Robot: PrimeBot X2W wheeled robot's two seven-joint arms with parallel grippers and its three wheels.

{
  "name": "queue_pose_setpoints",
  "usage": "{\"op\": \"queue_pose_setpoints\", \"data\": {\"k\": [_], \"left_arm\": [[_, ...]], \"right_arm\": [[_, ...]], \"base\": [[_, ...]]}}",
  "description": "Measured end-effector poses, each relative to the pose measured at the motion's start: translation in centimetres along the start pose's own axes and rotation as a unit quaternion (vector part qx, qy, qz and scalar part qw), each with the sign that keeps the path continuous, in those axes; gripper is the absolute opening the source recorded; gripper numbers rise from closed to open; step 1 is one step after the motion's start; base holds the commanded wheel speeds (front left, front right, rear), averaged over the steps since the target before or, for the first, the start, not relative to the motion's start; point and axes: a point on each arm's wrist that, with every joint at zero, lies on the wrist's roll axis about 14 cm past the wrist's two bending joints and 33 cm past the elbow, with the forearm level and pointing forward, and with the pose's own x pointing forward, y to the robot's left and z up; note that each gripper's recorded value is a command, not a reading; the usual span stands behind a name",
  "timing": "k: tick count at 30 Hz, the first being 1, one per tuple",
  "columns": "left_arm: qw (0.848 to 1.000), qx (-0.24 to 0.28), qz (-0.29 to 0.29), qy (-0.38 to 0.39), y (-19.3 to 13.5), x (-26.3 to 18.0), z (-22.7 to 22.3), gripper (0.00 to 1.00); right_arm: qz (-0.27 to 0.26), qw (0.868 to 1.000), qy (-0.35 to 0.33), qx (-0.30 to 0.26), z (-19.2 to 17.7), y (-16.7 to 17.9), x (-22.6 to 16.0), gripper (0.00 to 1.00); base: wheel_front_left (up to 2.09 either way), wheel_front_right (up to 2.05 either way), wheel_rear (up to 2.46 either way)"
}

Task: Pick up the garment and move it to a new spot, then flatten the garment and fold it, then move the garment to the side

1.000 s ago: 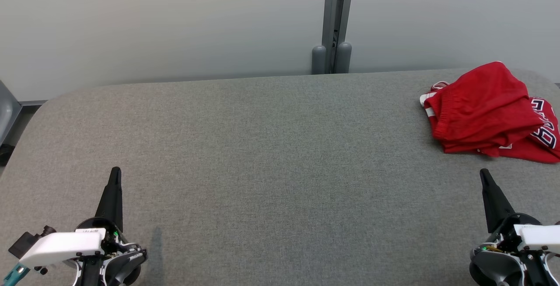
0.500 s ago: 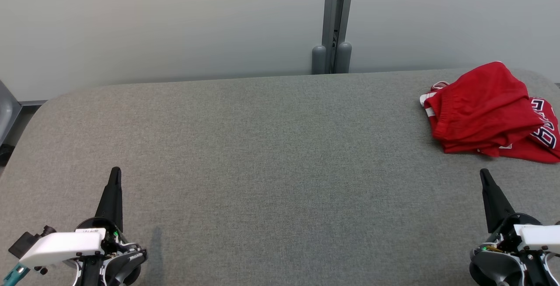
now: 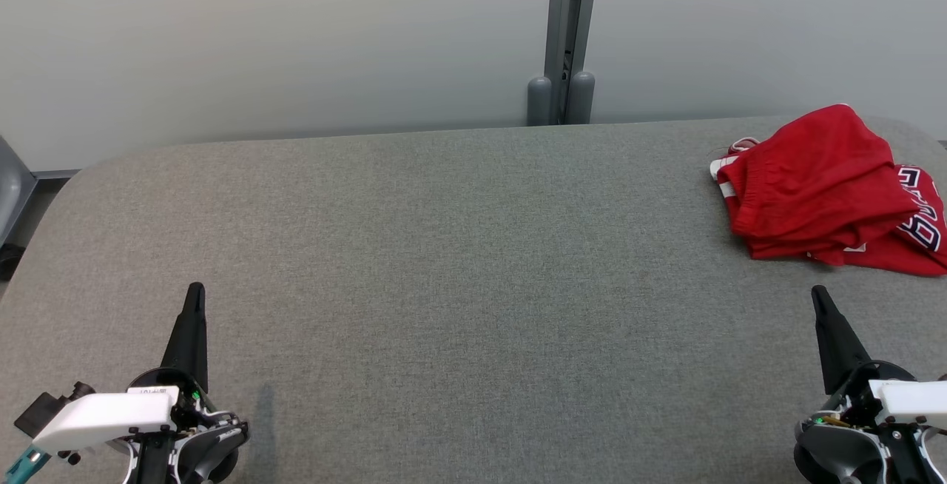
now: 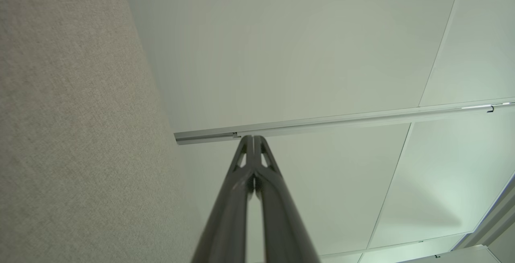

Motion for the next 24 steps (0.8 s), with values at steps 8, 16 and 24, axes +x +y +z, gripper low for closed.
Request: {"op": "queue_pose_setpoints", "data": {"k": [8, 16, 24], "left_arm": [[1.0, 0.0, 0.0, 0.0, 0.0, 0.0, -0.01, 0.0], [1.0, 0.0, 0.0, 0.0, 0.0, 0.0, -0.01, 0.0], [1.0, 0.0, 0.0, 0.0, 0.0, 0.0, -0.01, 0.0]], "right_arm": [[0.0, 1.0, 0.0, 0.0, 0.0, 0.0, 0.0, 0.0], [0.0, 1.0, 0.0, 0.0, 0.0, 0.0, 0.0, 0.0], [0.0, 1.0, 0.0, 0.0, 0.0, 0.0, 0.0, 0.0]], "base": [[0.0, 0.0, 0.0], [0.0, 0.0, 0.0], [0.0, 0.0, 0.0]]}}
